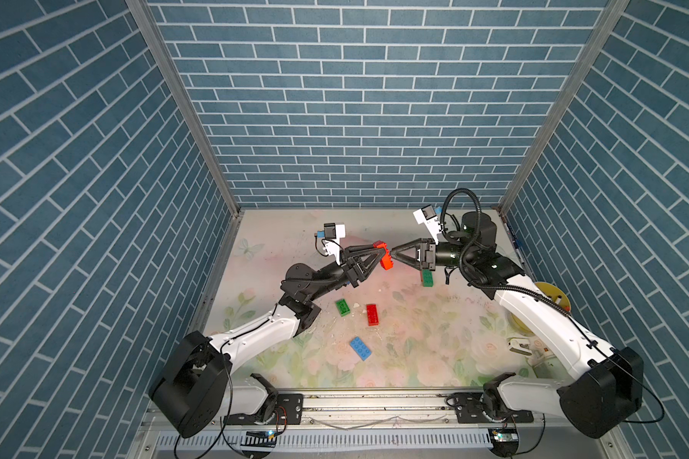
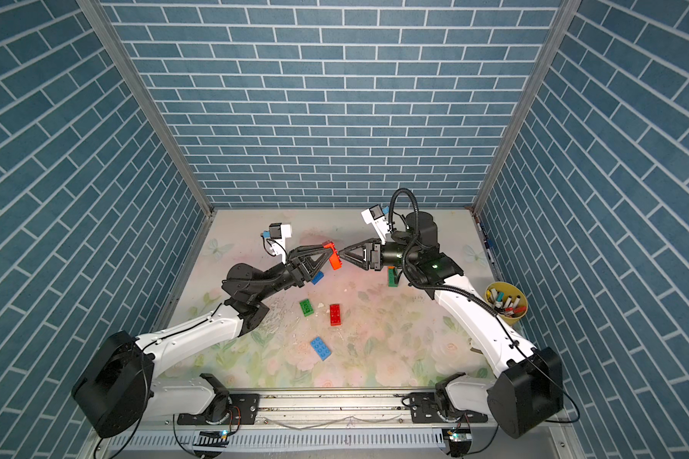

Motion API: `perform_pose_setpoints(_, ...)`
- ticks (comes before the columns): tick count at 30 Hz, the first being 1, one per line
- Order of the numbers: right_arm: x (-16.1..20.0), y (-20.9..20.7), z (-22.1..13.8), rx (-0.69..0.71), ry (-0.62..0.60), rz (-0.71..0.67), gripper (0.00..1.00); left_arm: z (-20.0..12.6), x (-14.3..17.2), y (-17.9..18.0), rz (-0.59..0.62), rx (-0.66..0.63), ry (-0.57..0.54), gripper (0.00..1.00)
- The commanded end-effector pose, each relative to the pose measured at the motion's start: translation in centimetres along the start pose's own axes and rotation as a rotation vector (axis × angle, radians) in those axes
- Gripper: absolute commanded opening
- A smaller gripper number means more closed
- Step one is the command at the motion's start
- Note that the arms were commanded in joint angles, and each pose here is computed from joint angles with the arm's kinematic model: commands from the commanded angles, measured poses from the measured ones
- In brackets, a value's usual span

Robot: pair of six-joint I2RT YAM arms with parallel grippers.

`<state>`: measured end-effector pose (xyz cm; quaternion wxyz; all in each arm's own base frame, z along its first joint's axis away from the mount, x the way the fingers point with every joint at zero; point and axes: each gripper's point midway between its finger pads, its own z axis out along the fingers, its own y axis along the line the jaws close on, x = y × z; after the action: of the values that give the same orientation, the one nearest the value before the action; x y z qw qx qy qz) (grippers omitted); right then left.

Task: Assemble a rectangle with lego
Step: Pick up the lego brick from the center of the board.

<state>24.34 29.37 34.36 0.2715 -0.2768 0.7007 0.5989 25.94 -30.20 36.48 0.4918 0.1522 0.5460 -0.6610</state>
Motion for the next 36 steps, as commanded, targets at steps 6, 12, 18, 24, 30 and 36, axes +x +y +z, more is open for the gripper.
perform_pose_setpoints(6, 0.1, 2.9, -0.9, -0.049, 0.012, -0.070, 0.51, 0.7, -0.4, -1.3, 0.037, 0.019, 0.015, 0.13)
perform_pose_setpoints(12, 0.4, 3.6, -1.3, -0.053, 0.010, -0.079, 0.51, 1.0, -0.6, -1.3, 0.040, 0.027, 0.014, 0.13)
perform_pose_setpoints(18, 0.4, 4.1, -1.4, -0.062, 0.010, -0.087, 0.51, 1.3, -0.7, -1.4, 0.040, 0.028, 0.015, 0.13)
perform_pose_setpoints(24, 0.5, 3.8, -1.8, -0.013, 0.001, -0.101, 0.53, 1.1, -0.6, -1.7, 0.043, 0.033, 0.022, 0.12)
perform_pose_setpoints(30, 0.0, 2.3, -2.8, 0.109, -0.043, -0.103, 0.59, 0.3, -0.4, -1.9, 0.054, 0.016, 0.030, 0.12)
perform_pose_setpoints(36, -0.3, 2.9, -3.2, 0.106, -0.054, -0.113, 0.62, 0.0, -0.4, -2.0, 0.063, 0.003, 0.031, 0.12)
